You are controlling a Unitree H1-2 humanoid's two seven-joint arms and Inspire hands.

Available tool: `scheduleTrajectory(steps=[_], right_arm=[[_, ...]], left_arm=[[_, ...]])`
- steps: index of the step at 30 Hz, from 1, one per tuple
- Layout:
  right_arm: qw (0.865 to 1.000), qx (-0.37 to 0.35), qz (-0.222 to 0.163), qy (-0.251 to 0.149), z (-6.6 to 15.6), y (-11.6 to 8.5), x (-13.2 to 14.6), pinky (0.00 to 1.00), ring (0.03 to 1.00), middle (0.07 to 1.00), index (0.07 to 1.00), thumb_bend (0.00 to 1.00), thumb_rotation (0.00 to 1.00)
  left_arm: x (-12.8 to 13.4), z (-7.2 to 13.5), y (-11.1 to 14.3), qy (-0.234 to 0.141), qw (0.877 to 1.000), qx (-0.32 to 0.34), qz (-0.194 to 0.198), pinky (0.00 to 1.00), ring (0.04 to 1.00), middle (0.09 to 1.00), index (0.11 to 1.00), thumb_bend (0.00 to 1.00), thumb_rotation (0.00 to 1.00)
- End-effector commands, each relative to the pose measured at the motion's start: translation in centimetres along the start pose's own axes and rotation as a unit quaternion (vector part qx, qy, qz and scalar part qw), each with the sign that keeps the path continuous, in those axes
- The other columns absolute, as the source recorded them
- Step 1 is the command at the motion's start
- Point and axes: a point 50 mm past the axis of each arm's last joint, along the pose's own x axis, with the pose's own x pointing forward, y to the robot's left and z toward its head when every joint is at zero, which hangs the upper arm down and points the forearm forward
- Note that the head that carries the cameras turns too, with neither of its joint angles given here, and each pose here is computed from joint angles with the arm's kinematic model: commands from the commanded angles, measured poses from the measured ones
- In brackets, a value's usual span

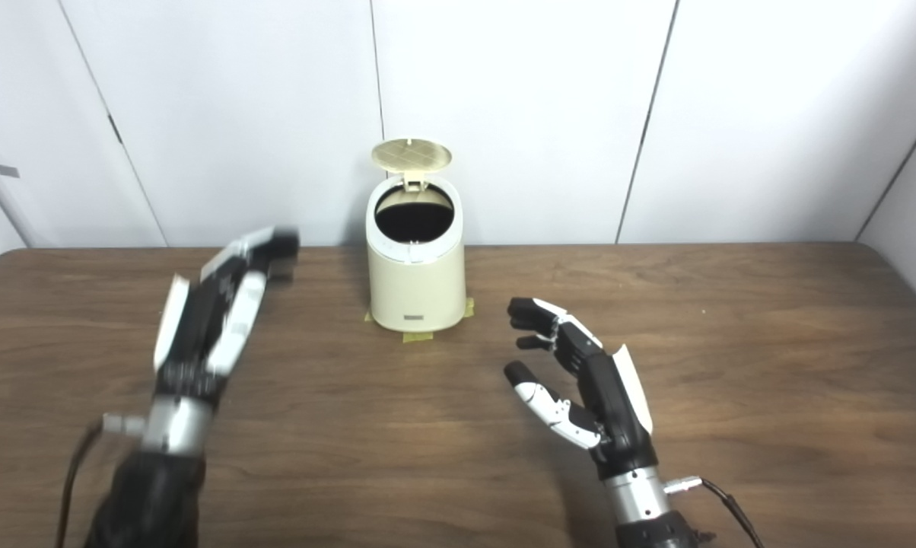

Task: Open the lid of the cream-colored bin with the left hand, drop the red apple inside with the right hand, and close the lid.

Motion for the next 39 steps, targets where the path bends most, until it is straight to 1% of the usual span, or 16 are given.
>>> scheduleTrajectory(steps=[1, 5, 7, 9, 10, 14, 15, 16, 18, 21, 23, 25, 29, 32, 37, 39], right_arm=[[1.0, -0.003, -0.006, -0.027, 1.0, 0.0, 1.1, 0.68, 0.764, 0.776, 0.755, 0.22, 0.48], [1.0, -0.005, -0.014, -0.02, 0.9, 0.1, 1.1, 0.67, 0.754, 0.763, 0.74, 0.24, 0.51], [1.0, -0.006, -0.018, -0.018, 0.8, 0.0, 1.0, 0.66, 0.749, 0.759, 0.737, 0.25, 0.52], [1.0, -0.007, -0.017, -0.018, 0.8, -0.1, 1.0, 0.67, 0.751, 0.761, 0.739, 0.25, 0.53], [1.0, -0.005, -0.017, -0.018, 0.7, -0.1, 1.0, 0.67, 0.752, 0.763, 0.74, 0.25, 0.52], [1.0, -0.006, -0.015, -0.013, 0.7, -0.1, 0.9, 0.67, 0.753, 0.764, 0.74, 0.25, 0.52], [1.0, -0.009, -0.015, -0.012, 0.7, -0.1, 0.9, 0.67, 0.756, 0.767, 0.742, 0.25, 0.52], [1.0, -0.01, -0.014, -0.011, 0.7, -0.1, 0.9, 0.67, 0.759, 0.769, 0.744, 0.24, 0.52], [1.0, -0.011, -0.013, -0.01, 0.7, -0.1, 0.9, 0.67, 0.761, 0.771, 0.745, 0.24, 0.52], [1.0, -0.005, -0.01, -0.01, 0.5, 0.0, 0.9, 0.66, 0.757, 0.77, 0.746, 0.23, 0.5], [1.0, -0.001, -0.01, -0.006, 0.4, 0.1, 0.9, 0.66, 0.747, 0.761, 0.741, 0.23, 0.5], [1.0, -0.001, -0.01, -0.003, 0.3, 0.2, 1.0, 0.65, 0.742, 0.758, 0.738, 0.23, 0.49], [1.0, -0.004, -0.011, -0.002, 0.1, 0.2, 1.0, 0.64, 0.739, 0.756, 0.736, 0.23, 0.45], [1.0, -0.008, -0.011, -0.002, 0.0, 0.1, 1.0, 0.64, 0.734, 0.753, 0.735, 0.24, 0.47], [1.0, -0.006, -0.014, 0.005, -0.1, 0.1, 1.0, 0.64, 0.742, 0.759, 0.738, 0.24, 0.51], [1.0, -0.002, -0.015, 0.006, -0.1, 0.1, 1.0, 0.65, 0.743, 0.759, 0.738, 0.25, 0.51]], left_arm=[[3.3, 3.2, 0.8, -0.058, 0.997, 0.042, -0.003, 0.77, 0.847, 0.831, 0.813, 0.35, 0.95], [7.7, 6.8, 1.3, -0.086, 0.989, 0.117, -0.002, 0.79, 0.847, 0.836, 0.82, 0.45, 0.99], [9.3, 8.5, 1.1, -0.091, 0.985, 0.148, -0.01, 0.83, 0.871, 0.864, 0.84, 0.53, 1.0], [10.6, 9.9, 0.7, -0.094, 0.981, 0.171, -0.015, 0.87, 0.903, 0.877, 0.846, 0.58, 1.0], [11.3, 10.5, 0.4, -0.093, 0.979, 0.18, -0.016, 0.91, 0.926, 0.883, 0.847, 0.59, 1.0], [13.1, 12.3, -0.7, -0.089, 0.972, 0.217, -0.027, 0.97, 0.948, 0.894, 0.851, 0.59, 1.0], [13.6, 12.7, -1.1, -0.085, 0.969, 0.23, -0.031, 0.98, 0.963, 0.903, 0.853, 0.6, 1.0], [13.9, 13.0, -1.3, -0.082, 0.967, 0.239, -0.033, 0.99, 0.985, 0.914, 0.851, 0.66, 1.0], [14.7, 13.4, -2.1, -0.077, 0.961, 0.263, -0.046, 1.0, 0.997, 0.917, 0.851, 0.69, 1.0], [15.9, 13.5, -2.8, -0.058, 0.942, 0.319, -0.083, 1.0, 1.0, 0.936, 0.89, 0.76, 1.0], [16.6, 13.1, -3.1, -0.035, 0.929, 0.355, -0.1, 1.0, 0.999, 0.934, 0.895, 0.78, 1.0], [17.3, 12.4, -3.3, -0.014, 0.921, 0.375, -0.11, 1.0, 1.0, 0.932, 0.895, 0.8, 1.0], [18.5, 10.8, -3.7, 0.019, 0.913, 0.388, -0.122, 1.0, 1.0, 0.919, 0.872, 0.83, 1.0], [18.6, 10.1, -3.8, 0.032, 0.91, 0.394, -0.129, 1.0, 1.0, 0.922, 0.873, 0.83, 1.0], [18.4, 9.3, -4.0, 0.038, 0.9, 0.412, -0.139, 1.0, 1.0, 0.921, 0.874, 0.82, 1.0], [18.1, 8.9, -4.0, 0.039, 0.9, 0.41, -0.141, 1.0, 1.0, 0.931, 0.883, 0.85, 1.0]])
